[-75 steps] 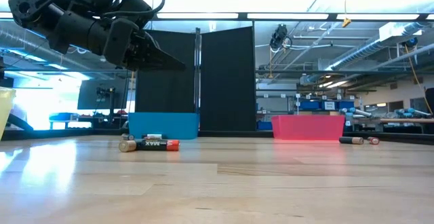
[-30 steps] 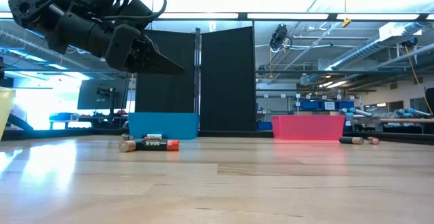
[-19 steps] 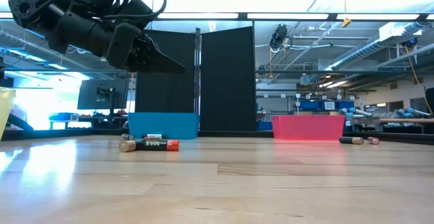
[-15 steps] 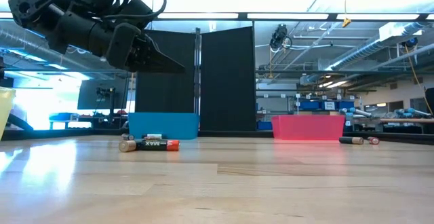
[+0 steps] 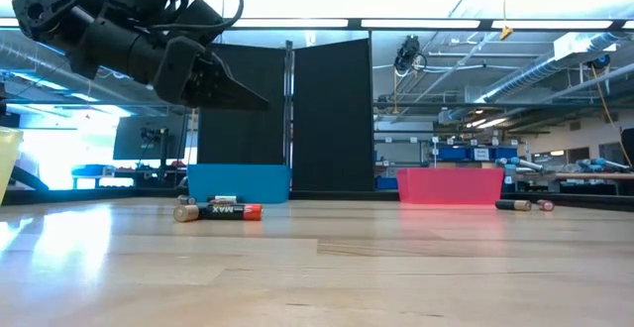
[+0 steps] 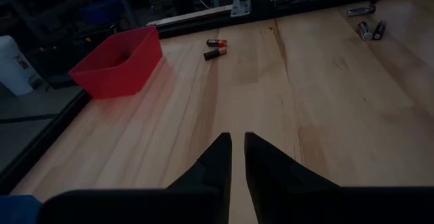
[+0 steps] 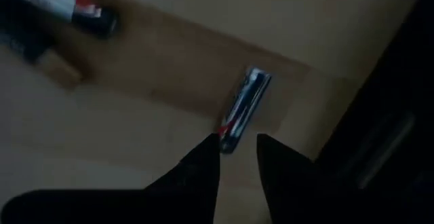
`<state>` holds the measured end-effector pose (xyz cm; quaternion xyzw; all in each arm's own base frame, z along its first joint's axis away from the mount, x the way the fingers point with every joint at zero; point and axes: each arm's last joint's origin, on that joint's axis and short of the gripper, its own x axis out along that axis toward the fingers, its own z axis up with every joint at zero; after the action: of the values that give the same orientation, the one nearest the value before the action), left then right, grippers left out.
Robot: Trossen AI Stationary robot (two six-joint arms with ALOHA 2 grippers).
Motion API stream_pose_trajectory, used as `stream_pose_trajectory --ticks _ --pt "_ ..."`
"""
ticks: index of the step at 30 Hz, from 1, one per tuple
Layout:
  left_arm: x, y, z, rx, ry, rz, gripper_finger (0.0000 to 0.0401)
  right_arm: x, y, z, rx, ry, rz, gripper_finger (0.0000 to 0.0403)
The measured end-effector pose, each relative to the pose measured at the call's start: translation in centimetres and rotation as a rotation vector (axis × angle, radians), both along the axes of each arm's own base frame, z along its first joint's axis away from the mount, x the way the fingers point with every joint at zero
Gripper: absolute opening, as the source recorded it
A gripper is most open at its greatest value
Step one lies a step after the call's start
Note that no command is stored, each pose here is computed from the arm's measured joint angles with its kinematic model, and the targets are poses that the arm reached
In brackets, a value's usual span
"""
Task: Sort batteries
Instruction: Put the silver battery into the blue bin
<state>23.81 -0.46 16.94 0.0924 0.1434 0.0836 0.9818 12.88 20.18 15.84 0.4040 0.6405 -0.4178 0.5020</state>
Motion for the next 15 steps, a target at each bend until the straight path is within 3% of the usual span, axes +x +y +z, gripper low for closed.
stream_pose_trajectory --ticks 3,15 --pt "-0.01 0.0 -0.03 -0.001 0.003 0.0 0.0048 -0.65 -0.01 -0.45 -0.041 -0.03 -0.053 0.0117" --pt "-0.01 0.0 -0.03 -0.002 0.003 -0.001 0.0048 -0.85 -0.42 -1.09 -0.079 -0.062 -0.046 0.0109"
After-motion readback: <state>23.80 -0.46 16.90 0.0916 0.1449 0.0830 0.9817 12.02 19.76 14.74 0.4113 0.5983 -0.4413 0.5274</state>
